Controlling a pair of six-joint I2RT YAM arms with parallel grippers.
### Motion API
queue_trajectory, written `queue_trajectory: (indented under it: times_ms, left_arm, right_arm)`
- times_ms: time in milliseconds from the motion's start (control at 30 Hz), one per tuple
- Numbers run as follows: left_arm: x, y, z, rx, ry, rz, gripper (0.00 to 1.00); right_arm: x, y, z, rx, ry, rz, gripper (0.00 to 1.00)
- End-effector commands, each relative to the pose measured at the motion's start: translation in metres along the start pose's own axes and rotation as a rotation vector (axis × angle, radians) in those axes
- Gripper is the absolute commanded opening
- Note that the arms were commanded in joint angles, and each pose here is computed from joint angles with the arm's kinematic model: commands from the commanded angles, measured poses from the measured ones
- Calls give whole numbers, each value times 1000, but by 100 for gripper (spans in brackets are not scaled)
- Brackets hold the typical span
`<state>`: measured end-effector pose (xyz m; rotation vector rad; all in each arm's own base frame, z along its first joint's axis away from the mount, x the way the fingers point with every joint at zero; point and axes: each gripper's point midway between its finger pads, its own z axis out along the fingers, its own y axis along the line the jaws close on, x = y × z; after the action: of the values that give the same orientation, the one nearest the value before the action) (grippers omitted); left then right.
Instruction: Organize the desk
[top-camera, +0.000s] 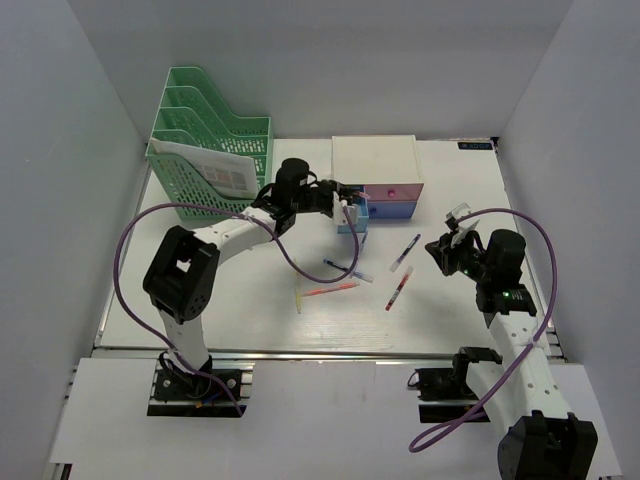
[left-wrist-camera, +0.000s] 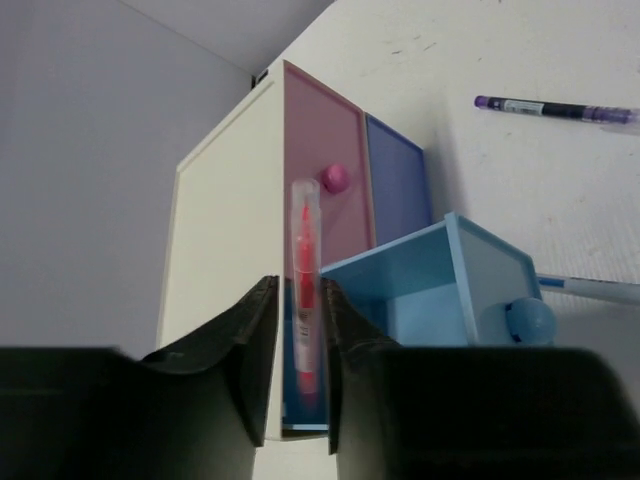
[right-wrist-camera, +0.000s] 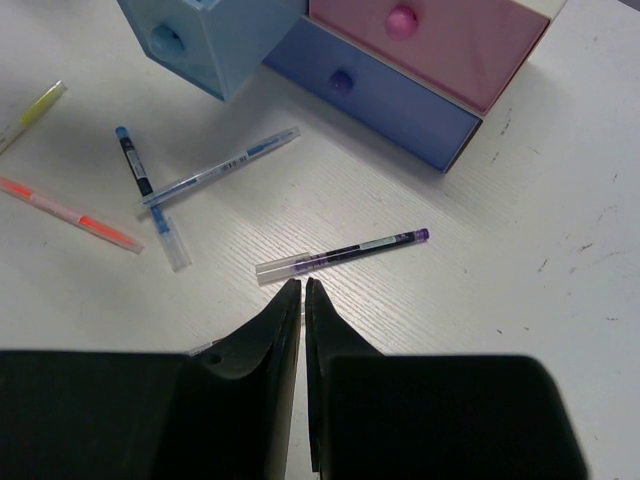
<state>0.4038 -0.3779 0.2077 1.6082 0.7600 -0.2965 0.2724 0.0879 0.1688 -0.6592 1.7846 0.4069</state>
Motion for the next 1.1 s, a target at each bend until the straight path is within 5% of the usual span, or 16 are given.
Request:
queue_trajectory:
  times_ms: [0, 33, 67, 100, 300, 467, 500, 567, 633, 700, 800, 1000, 1067]
  left_arm:
    - [-15, 19, -3, -46, -38, 33, 37]
    - [-19, 23, -6, -56, -39, 37, 43]
    - [-20, 23, -8, -59, -36, 28, 68]
    - [-21, 25, -9, -64, -35, 27, 70]
    - [-59, 47, -35, -144, -81, 37, 71]
    - [-136, 89, -86, -323, -197, -35, 72]
    - [-145, 87, -93, -346, -212, -105, 69]
    - [-167, 102, -127, -464, -236, -400, 63]
    - [-158, 104, -150, -583, -177, -705, 51]
    - [-145, 80, -170, -610, -75, -930, 50]
    - [-109, 26, -189, -637, 159, -1182, 68]
    - [-43, -104, -191, -517, 516, -1403, 88]
    - [-32, -122, -189, -485, 557, -1423, 89]
  right_arm:
    - [-2, -5, 0, 19, -8, -22, 11]
    - [-3, -6, 0, 20, -9, -22, 11]
    - [-3, -5, 1, 18, -10, -23, 12]
    - [-3, -5, 1, 17, -11, -25, 11]
    - [-1, -6, 1, 21, -8, -23, 11]
    - [-1, -6, 1, 19, -6, -28, 12]
    - [1, -5, 2, 11, -3, -30, 16]
    - [5, 1, 2, -26, 4, -52, 43]
    - [9, 8, 4, -67, 8, -69, 61]
    - [16, 10, 9, -96, 25, -64, 65]
    - [24, 18, 15, -183, 88, -37, 67]
    - [9, 23, 23, -346, 85, -208, 59]
    - [0, 44, 15, -488, 60, -206, 40]
